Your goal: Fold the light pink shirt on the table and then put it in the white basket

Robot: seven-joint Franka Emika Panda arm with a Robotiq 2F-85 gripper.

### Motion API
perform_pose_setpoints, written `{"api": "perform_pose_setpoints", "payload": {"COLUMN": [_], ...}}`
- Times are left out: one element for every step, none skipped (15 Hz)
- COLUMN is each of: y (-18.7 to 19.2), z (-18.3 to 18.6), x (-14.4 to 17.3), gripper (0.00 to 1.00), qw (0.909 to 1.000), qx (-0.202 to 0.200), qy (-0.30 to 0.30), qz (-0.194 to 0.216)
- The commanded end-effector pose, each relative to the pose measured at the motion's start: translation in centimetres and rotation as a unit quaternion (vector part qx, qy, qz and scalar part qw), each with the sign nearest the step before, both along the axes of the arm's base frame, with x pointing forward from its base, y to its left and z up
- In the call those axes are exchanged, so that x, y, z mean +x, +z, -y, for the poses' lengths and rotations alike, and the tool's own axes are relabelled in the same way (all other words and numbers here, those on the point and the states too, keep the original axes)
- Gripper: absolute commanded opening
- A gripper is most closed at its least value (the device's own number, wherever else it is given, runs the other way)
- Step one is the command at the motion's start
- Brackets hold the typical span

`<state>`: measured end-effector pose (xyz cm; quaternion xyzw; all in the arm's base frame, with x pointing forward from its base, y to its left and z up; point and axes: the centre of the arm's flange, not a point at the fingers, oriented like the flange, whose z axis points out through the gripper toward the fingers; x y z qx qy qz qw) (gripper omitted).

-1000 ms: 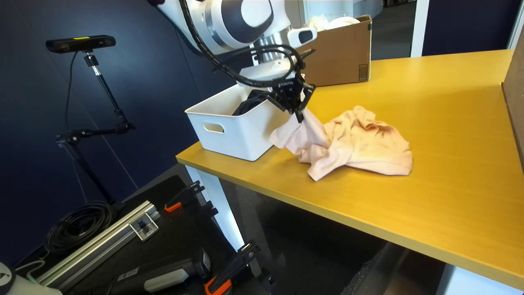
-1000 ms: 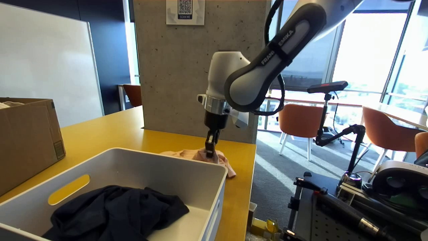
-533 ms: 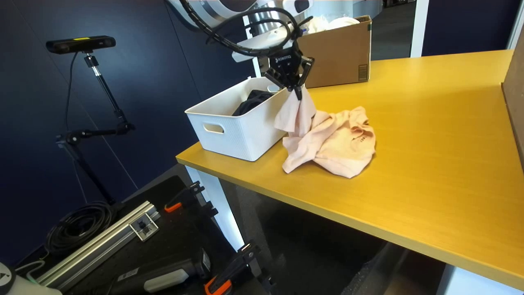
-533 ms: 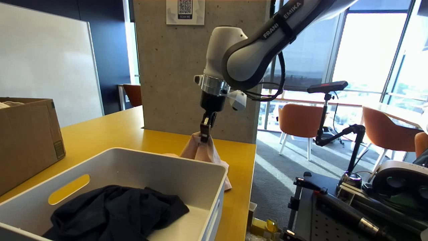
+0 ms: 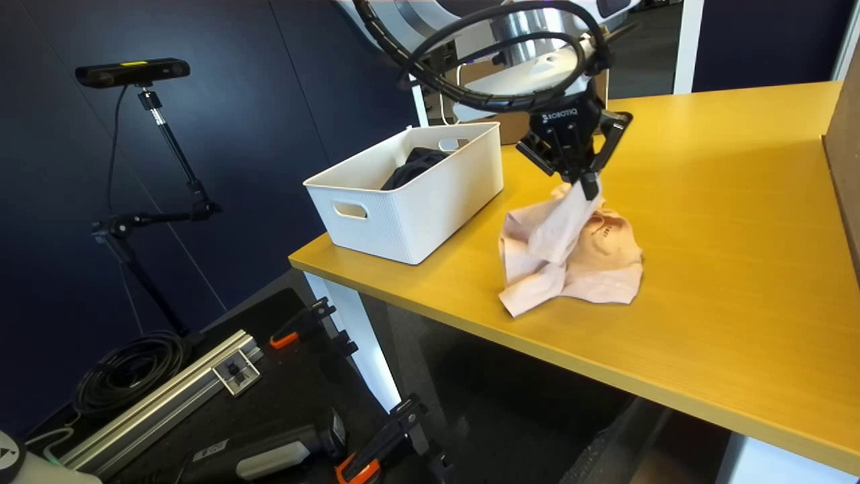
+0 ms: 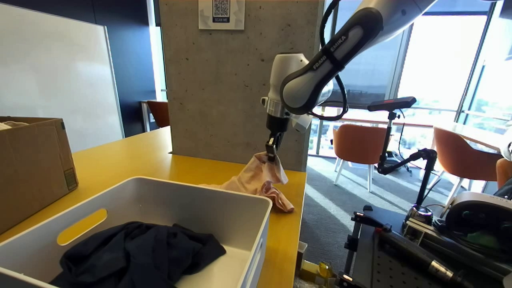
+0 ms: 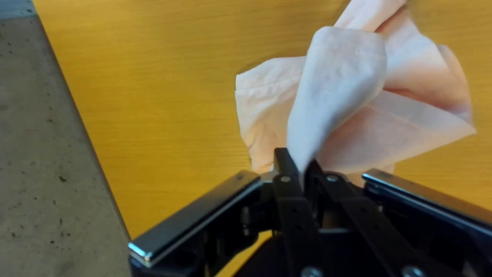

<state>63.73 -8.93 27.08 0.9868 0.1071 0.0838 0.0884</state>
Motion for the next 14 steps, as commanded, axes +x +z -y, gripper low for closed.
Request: {"api": "perform_pose_setpoints", "payload": {"y": [-0.2, 0.0, 0.4, 0.9, 1.3, 1.5, 1.1, 0.6, -0.4, -1.4, -2.4, -3.4, -4.7, -6.1], "z": [1.5, 1.7, 1.9, 1.9, 1.8, 1.6, 1.0, 0.7, 0.3, -0.3, -1.2, -2.1, -3.0, -3.4], "x": [1.0, 1.0, 1.0, 1.0, 0.9, 0.8, 0.5, 0.5, 0.8, 1.0, 1.1, 0.9, 0.5, 0.6], "gripper": [0.42, 0.5, 0.57, 0.65, 0.72, 0.8, 0.87, 0.93, 0.99, 1.0, 1.0, 1.0, 1.0, 1.0], "qw": [0.9997, 0.9996, 0.9994, 0.9993, 0.9991, 0.9989, 0.999, 0.999, 0.9988, 0.9986, 0.9979, 0.9974, 0.997, 0.9961], "qx": [-0.008, -0.011, -0.012, -0.012, -0.01, -0.009, -0.005, -0.004, 0.001, 0.006, 0.011, 0.015, 0.017, 0.017], "qy": [-0.023, -0.026, -0.031, -0.036, -0.041, -0.044, -0.04, -0.038, -0.035, -0.031, -0.03, -0.026, -0.021, -0.021], "qz": [0.0, 0.003, 0.004, 0.002, -0.004, -0.012, -0.019, -0.025, -0.035, -0.043, -0.056, -0.065, -0.073, -0.084]}}
